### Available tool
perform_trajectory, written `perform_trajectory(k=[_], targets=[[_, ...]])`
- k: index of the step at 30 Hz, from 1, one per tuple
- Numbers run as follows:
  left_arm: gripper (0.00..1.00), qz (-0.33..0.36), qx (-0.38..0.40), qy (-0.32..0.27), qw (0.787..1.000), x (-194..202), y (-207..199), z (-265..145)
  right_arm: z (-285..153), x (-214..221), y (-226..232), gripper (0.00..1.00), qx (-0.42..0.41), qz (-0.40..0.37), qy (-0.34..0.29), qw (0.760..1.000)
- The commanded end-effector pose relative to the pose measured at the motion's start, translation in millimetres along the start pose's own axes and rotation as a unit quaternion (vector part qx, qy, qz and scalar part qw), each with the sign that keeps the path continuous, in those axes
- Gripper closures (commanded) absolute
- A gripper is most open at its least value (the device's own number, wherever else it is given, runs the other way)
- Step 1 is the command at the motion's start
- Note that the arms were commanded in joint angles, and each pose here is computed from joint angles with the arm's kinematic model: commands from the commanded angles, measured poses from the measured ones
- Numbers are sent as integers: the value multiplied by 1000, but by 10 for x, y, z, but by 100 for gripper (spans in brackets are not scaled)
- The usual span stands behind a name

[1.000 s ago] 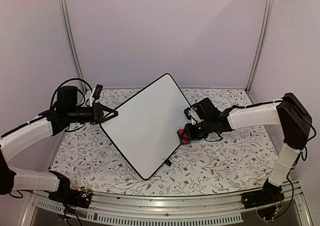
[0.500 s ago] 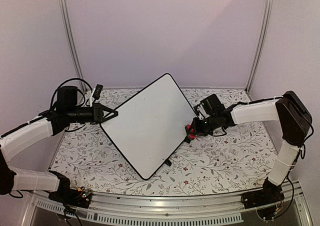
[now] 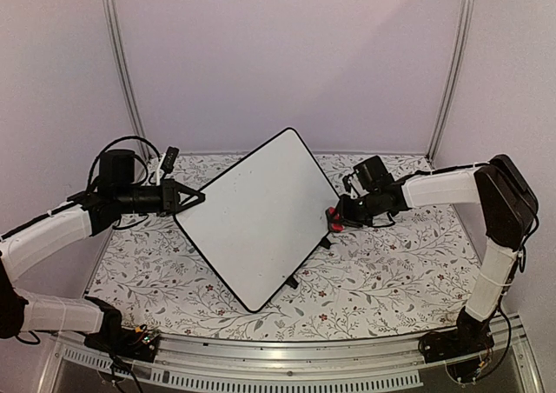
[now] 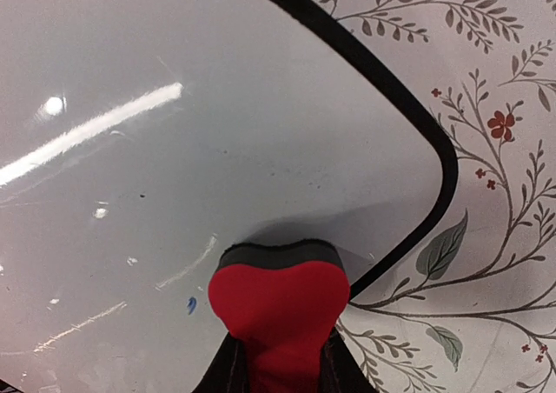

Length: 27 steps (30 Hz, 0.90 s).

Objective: Erase the whiteboard
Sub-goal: Erase the whiteboard at the center of the board.

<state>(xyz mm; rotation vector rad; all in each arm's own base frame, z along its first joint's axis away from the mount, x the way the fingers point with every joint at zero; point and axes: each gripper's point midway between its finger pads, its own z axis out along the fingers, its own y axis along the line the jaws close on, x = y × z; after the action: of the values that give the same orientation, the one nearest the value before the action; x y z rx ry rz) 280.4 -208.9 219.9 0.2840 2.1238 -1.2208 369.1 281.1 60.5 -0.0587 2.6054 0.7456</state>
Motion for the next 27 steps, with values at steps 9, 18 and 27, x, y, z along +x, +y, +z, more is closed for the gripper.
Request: perform_trajectory(k=[9, 18, 27], targets=[[100, 21, 40, 31, 998, 151, -112, 36, 107, 231, 326, 100, -54, -15, 17, 998], [100, 22, 40, 30, 999, 146, -115, 31, 94, 346, 450, 100, -60, -24, 25, 998], [100, 23, 40, 29, 998, 139, -121, 28, 78, 567, 498, 100, -63, -19, 38, 997]])
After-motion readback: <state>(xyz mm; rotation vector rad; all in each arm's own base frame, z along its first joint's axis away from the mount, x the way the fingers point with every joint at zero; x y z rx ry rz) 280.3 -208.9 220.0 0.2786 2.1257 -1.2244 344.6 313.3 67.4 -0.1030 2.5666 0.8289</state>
